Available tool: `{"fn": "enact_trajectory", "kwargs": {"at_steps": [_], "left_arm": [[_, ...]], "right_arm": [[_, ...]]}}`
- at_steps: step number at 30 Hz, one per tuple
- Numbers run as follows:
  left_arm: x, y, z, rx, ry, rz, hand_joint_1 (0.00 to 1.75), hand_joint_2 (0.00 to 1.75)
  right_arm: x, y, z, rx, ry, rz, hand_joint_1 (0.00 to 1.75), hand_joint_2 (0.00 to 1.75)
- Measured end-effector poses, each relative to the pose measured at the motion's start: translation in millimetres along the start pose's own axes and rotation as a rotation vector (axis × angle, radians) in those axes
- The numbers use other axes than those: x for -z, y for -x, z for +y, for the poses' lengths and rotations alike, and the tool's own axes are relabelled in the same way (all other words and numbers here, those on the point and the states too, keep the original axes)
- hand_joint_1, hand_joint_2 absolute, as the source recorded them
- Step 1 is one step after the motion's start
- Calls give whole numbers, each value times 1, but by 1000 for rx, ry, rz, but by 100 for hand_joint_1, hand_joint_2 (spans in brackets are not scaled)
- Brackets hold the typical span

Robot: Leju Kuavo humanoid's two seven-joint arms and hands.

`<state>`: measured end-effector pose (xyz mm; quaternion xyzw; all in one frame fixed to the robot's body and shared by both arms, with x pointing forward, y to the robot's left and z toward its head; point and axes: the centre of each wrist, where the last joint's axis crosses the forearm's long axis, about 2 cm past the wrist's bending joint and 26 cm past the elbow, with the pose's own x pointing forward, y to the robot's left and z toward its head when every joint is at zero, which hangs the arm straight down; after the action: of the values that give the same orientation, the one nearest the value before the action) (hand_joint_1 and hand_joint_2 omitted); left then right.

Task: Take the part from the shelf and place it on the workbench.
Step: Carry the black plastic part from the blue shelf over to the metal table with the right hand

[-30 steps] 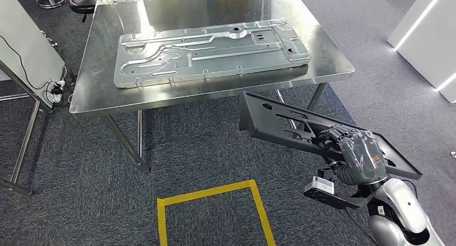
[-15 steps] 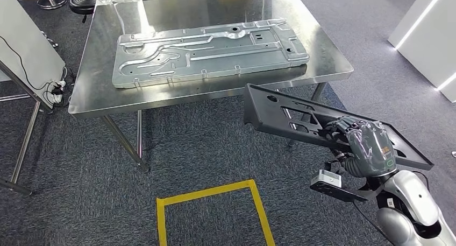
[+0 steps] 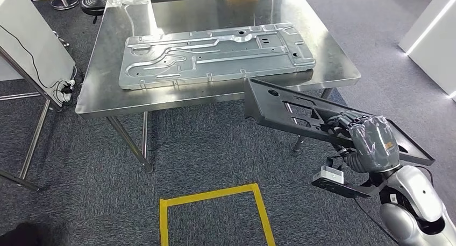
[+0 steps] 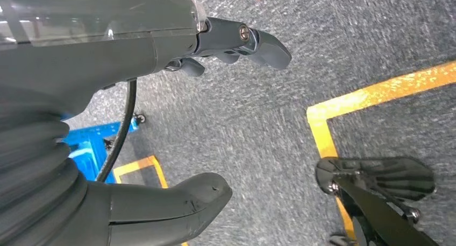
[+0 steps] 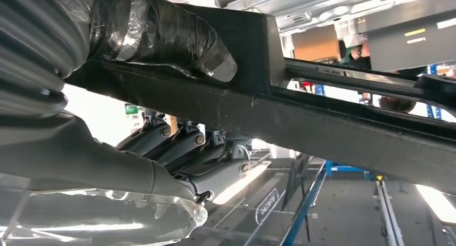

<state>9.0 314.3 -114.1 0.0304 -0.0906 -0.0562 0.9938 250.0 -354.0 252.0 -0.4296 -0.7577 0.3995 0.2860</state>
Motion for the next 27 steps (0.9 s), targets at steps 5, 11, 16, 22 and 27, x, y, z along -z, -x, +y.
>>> {"fn": "enact_trajectory", "kwargs": {"at_steps": [5,11,16,22,27], "left_arm": [[0,0,2,0,-4,-3,0,175],[0,-1,2,-4,-6,-6,0,175],[0,0,4,-9,-10,-4,0,175],[0,0,5,-3,-11,-5,0,175],[0,-2,4,1,-5,-10,0,175]], "right_arm": [[3,2,-2,-3,-7,4,175,175],[6,3,-3,-14,-8,5,175,175],[15,8,-5,-41,-12,18,175,175],[27,14,-8,-68,-9,36,175,175],[46,27,-12,-95,-32,72,175,175]]}}
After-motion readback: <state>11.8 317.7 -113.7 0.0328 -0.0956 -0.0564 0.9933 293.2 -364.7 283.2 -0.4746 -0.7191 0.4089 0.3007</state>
